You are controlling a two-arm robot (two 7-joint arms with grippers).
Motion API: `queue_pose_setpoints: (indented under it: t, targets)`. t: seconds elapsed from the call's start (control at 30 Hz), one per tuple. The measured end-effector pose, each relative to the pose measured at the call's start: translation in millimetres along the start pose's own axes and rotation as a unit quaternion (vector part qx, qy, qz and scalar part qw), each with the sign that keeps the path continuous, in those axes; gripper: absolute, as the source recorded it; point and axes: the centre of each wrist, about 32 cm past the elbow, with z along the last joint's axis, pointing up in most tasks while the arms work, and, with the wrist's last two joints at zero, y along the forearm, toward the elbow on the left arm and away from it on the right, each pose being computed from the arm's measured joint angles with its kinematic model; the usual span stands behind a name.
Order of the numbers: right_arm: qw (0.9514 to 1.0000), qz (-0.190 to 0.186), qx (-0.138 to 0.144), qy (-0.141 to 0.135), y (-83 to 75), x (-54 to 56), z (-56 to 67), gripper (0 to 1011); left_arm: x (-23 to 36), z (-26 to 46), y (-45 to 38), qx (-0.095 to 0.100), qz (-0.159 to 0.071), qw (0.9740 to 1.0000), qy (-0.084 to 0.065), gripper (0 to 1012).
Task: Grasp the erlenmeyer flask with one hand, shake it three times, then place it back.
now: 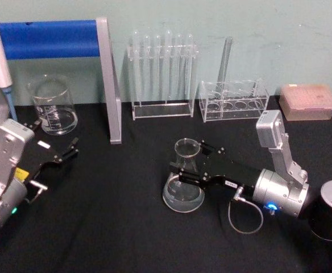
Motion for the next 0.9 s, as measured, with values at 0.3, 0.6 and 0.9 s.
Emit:
queue_pose_setpoints:
  t: [0.3, 0.6, 0.9]
  targets:
    - [1.0000, 0.000, 0.000, 0.000, 0.0, 0.0, 0.1, 1003, 0.0, 0.0, 0.0, 0.000, 0.000, 1.0000, 0.000, 1001]
    - [1.0000, 0.000, 0.001, 0.000, 0.0, 0.0, 0.1, 1000, 0.0, 0.0, 0.0, 0.000, 0.000, 1.0000, 0.000, 1001]
    - [1.0000, 0.005, -0.003, 0.002, -0.5, 1.1, 0.9, 1000, 0.0, 0.0, 0.0, 0.000, 0.000, 1.0000, 0.000, 1001]
